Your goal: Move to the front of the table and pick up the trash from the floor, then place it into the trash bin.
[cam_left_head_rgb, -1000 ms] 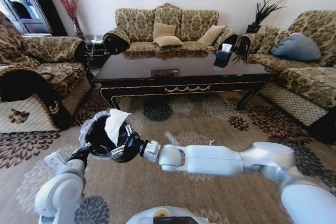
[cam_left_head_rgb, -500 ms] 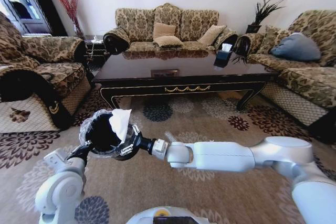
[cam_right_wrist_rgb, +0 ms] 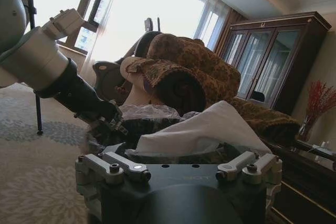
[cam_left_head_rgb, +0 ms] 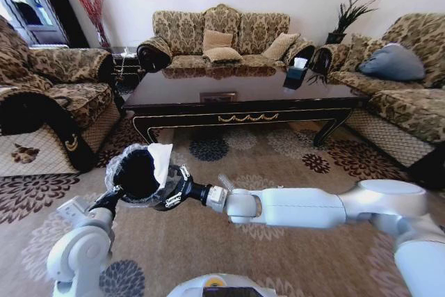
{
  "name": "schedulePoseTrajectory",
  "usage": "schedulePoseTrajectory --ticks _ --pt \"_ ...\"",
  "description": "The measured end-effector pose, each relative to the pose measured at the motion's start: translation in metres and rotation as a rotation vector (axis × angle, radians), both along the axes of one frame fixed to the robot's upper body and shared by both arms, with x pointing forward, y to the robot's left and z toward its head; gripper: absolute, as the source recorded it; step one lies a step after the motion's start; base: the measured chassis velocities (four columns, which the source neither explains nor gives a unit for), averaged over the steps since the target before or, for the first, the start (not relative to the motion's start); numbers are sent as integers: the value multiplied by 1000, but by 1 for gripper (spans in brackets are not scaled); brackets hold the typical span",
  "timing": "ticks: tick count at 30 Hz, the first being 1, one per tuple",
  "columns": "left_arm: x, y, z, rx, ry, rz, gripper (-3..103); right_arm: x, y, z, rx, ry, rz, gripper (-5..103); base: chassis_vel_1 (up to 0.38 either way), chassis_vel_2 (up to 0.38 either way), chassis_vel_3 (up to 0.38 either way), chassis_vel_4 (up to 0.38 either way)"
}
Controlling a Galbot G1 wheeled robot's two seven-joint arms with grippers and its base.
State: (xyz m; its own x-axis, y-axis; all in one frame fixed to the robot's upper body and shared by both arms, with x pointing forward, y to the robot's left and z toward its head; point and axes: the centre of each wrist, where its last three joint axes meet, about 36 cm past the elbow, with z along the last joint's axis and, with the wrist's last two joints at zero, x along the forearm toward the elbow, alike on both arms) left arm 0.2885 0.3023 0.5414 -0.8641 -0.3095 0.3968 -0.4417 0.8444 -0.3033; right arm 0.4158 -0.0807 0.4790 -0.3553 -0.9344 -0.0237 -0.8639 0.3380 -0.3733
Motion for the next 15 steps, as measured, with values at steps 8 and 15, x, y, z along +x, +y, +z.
schedulePoseTrajectory --ticks 8,15 --pt "-6 0 8 -1 -25 -9 3 17 -23 -3 44 74 -179 100 0 0 0 0" --pt "-3 -5 0 3 -5 -17 3 21 -24 6 87 86 -210 100 0 0 0 0"
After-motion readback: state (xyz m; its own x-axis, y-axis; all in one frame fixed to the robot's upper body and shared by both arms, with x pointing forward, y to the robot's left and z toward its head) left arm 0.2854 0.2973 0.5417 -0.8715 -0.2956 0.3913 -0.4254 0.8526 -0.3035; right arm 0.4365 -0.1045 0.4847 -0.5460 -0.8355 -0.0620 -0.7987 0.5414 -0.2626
